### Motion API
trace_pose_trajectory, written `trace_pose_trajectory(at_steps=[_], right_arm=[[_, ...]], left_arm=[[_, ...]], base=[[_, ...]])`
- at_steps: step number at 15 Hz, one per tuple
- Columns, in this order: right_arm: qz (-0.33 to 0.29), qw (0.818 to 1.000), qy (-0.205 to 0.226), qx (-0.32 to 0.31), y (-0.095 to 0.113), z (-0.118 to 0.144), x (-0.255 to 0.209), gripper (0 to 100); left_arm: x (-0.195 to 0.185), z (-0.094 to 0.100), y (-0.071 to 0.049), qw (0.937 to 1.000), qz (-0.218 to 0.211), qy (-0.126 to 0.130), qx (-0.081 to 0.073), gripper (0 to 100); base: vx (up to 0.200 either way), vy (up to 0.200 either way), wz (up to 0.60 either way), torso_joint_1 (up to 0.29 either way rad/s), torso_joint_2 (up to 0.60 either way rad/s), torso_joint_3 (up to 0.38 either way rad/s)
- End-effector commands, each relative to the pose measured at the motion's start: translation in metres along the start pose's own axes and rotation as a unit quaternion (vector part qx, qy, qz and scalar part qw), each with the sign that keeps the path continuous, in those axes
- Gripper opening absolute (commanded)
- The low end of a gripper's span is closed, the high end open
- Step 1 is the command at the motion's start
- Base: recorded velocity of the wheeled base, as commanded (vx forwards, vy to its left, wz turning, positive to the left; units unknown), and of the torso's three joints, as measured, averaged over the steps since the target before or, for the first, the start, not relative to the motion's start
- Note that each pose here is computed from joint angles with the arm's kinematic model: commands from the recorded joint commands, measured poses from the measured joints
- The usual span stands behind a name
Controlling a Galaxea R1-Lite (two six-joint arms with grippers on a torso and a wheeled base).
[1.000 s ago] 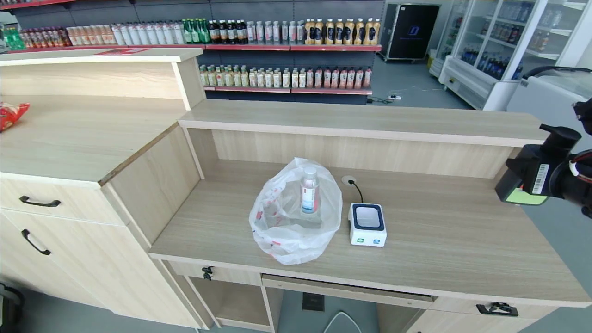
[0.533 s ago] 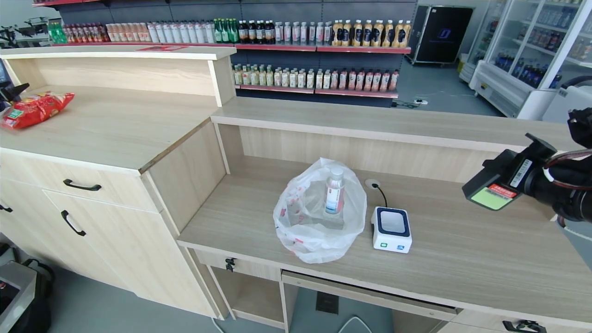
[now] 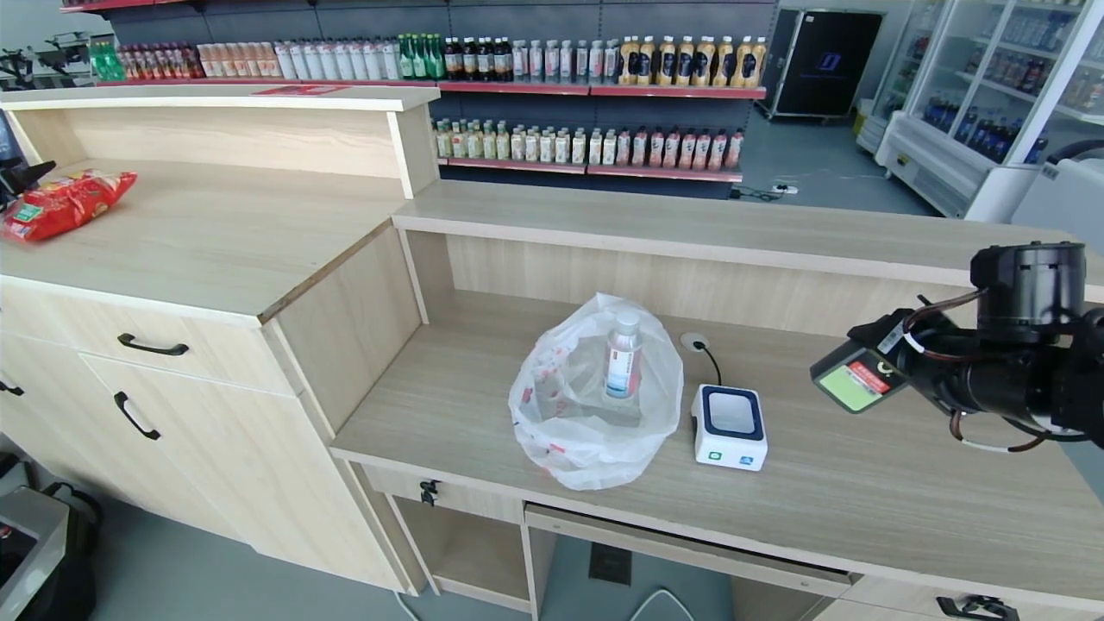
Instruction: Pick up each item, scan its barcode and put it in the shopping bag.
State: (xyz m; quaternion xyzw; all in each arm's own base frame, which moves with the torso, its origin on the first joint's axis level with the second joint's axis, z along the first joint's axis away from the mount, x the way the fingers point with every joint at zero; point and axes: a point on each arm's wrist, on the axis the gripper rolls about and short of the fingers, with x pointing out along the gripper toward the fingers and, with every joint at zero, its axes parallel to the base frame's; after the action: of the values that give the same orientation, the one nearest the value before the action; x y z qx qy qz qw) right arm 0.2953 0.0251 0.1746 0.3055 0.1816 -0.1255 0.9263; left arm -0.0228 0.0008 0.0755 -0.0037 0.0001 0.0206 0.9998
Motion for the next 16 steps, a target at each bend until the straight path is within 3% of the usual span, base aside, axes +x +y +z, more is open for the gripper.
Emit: trace_pose_trajectory(at_steps=[1, 9, 16], right_arm=[[0.001, 1.0, 0.027, 0.005, 0.001, -0.013, 0.033, 0], [0.034, 0.997, 0.073, 0.006, 0.014, -0.042, 0.066, 0], [0.013, 0.995, 0.092, 0.019, 0.007, -0.056, 0.083, 0]], left_arm=[[0.0, 0.0, 0.0, 1.0, 0.0, 0.0, 0.0, 100], [0.0, 0.0, 0.0, 1.0, 0.0, 0.0, 0.0, 100], [0.0, 0.0, 0.0, 1.0, 0.0, 0.0, 0.0, 100]], base=[[0.0, 0.0, 0.0, 0.0, 0.0, 0.0], [0.0, 0.0, 0.0, 0.0, 0.0, 0.0], [0.0, 0.0, 0.0, 0.0, 0.0, 0.0]])
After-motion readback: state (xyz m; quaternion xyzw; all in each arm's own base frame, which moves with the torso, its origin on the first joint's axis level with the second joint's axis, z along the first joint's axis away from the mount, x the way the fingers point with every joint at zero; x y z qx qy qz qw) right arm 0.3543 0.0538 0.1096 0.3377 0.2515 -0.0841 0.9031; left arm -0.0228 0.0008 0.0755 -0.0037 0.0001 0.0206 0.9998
